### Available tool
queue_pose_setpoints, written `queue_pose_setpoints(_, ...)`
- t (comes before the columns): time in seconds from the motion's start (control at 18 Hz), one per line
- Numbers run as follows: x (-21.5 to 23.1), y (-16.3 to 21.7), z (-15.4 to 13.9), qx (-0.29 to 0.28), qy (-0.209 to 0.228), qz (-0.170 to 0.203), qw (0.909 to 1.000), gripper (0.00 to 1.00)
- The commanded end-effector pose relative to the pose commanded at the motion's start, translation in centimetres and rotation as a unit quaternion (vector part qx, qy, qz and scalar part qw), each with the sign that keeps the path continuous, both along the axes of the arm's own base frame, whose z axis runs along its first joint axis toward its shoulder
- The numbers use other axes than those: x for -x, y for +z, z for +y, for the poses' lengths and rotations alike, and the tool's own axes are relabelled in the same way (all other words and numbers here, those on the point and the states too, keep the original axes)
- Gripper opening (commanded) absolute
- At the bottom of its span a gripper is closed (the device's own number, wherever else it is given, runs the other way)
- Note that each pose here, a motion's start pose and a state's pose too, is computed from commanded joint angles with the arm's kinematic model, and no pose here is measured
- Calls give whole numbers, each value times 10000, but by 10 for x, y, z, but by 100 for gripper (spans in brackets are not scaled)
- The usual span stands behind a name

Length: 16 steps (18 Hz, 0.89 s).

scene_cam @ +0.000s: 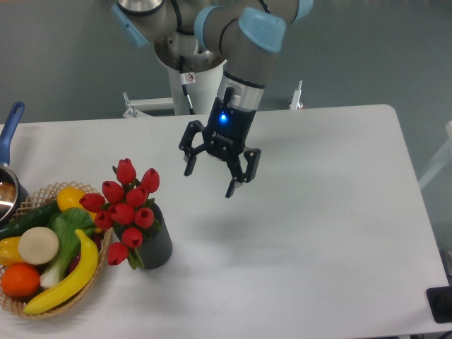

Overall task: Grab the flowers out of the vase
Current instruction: 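Move the open gripper toward the red tulips in the black vase, then lower the gripper around the tulip stems and close on them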

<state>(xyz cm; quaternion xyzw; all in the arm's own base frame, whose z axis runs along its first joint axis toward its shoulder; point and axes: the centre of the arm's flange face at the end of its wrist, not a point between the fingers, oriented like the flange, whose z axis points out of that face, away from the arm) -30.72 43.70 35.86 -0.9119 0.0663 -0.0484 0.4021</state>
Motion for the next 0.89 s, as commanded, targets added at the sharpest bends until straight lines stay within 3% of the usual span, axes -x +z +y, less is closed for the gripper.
queue_pose_setpoints(0.22,-8,3,9,-500,-281,-389,9976,100)
queue_pose_setpoints(0.39,-15,-16,23,-499,-464,-646,9956,100)
queue_pose_setpoints(0.89,-18,-21,46,-861,-777,-907,9891,100)
